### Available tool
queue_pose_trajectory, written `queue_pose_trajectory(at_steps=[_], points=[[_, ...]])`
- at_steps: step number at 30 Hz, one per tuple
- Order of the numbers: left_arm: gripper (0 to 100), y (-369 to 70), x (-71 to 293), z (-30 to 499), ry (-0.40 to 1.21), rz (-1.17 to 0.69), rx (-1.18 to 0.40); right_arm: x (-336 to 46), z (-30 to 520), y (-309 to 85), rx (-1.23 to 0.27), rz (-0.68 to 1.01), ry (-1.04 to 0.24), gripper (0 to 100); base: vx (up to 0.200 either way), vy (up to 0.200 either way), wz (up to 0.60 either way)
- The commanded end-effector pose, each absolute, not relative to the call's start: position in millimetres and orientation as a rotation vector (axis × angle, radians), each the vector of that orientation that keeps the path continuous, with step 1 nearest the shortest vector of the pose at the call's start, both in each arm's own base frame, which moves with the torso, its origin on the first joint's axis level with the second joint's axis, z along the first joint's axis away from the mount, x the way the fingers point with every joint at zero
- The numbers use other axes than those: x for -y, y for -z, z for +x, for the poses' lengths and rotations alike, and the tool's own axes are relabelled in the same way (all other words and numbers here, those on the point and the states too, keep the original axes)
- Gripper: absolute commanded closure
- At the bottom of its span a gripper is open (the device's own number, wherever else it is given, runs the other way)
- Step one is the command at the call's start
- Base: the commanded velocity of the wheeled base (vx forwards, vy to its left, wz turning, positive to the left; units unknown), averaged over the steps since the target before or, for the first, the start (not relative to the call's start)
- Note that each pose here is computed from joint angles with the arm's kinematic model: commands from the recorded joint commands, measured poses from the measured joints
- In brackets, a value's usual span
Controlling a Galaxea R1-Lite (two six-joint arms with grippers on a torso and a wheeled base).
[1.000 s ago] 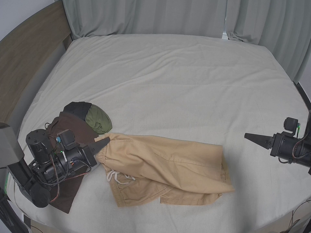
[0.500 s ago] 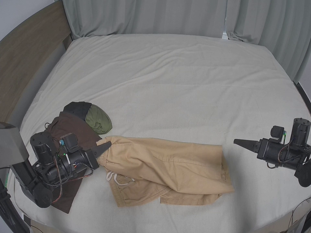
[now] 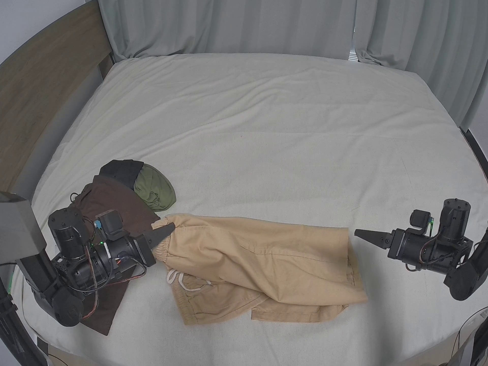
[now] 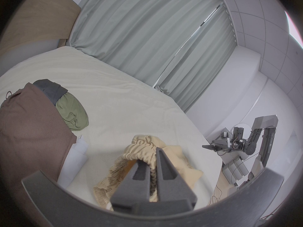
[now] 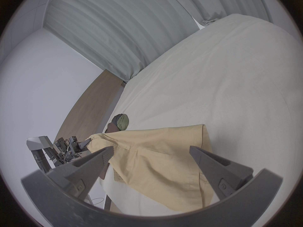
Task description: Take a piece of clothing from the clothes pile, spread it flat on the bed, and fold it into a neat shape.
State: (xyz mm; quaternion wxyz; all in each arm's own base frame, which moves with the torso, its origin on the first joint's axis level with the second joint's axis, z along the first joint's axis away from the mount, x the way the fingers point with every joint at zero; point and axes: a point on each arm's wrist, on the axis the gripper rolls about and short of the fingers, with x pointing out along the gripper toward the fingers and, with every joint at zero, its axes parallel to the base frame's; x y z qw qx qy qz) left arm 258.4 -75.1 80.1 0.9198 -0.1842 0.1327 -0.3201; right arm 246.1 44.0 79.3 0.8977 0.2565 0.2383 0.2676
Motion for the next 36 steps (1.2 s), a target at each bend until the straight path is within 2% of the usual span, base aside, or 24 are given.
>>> queue_pose_trajectory(at_steps=[1, 8, 36], points=[[100, -80, 75, 259, 0.658, -0.379, -0.274, -45, 252, -40, -0.565, 0.545, -0.530, 0, 0.000, 0.000, 0.00], [100, -81, 75, 259, 0.659, -0.378, -0.269, -45, 258, -18, -0.573, 0.567, -0.516, 0, 0.000, 0.000, 0.00], [100, -82, 75, 259, 0.661, -0.378, -0.261, -51, 277, 21, -0.674, 0.628, -0.485, 0, 0.000, 0.000, 0.00]])
